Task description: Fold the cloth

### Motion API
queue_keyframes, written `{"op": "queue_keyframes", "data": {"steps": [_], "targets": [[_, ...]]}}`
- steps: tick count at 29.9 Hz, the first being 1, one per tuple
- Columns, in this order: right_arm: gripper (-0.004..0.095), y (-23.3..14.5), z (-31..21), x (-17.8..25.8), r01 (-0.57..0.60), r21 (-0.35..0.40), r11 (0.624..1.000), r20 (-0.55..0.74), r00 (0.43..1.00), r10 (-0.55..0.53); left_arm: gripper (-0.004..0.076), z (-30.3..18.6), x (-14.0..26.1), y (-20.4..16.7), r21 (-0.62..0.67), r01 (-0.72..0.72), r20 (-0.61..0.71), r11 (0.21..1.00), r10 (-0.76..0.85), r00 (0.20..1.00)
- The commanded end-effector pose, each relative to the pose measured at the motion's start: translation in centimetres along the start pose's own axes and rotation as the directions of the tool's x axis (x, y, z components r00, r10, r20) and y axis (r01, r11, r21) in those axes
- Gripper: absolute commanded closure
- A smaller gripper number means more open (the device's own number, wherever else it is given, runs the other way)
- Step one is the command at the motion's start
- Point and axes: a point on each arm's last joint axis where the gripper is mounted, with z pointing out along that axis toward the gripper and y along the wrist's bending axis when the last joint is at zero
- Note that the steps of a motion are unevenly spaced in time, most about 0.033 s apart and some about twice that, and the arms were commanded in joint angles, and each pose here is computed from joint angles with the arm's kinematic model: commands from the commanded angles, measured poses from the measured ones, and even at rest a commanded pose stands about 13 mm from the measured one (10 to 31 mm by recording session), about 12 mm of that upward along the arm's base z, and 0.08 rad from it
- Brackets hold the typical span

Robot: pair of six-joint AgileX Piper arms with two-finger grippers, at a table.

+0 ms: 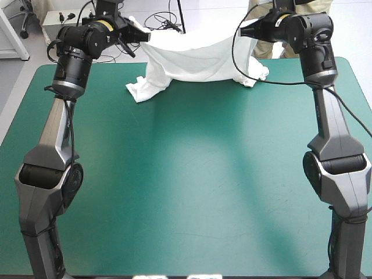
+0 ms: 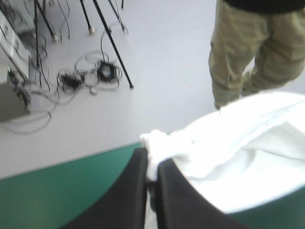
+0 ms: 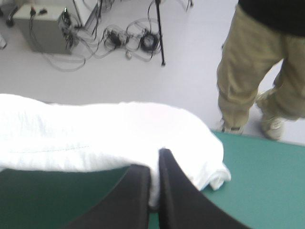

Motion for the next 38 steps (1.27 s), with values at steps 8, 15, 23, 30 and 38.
{"op": "queue_keyframes", "data": {"steps": [8, 15, 23, 30, 38], "targets": [[0.0919, -4.6, 0.6, 4.3, -0.165, -0.100, 0.981, -0.319, 0.939, 0.126, 0.0733, 0.3, 8.2, -0.4, 0.035, 0.095, -0.254, 0.995, -0.083, 0.964], [0.0919, -2.9, 2.7, 9.2, -0.140, -0.073, 0.987, -0.509, 0.857, 0.084, 0.0733, -1.5, 15.0, -1.1, 0.035, 0.083, -0.366, 0.996, -0.065, 0.928], [0.0919, 0.2, 1.7, 14.9, -0.025, -0.038, 0.999, -0.605, 0.796, -0.003, 0.0733, -3.9, 18.9, -1.7, 0.038, 0.098, -0.457, 0.994, -0.070, 0.887], [0.0921, 1.8, -2.7, 21.0, -0.045, -0.031, 0.998, -0.625, 0.781, 0.016, 0.0733, -7.1, 21.1, -2.3, 0.051, 0.139, -0.512, 0.989, -0.094, 0.854], [0.0921, 2.9, -8.3, 26.8, -0.076, -0.014, 0.997, -0.687, 0.725, 0.046, 0.0733, -11.3, 24.6, -4.0, 0.106, 0.157, -0.605, 0.982, -0.062, 0.794]]}}
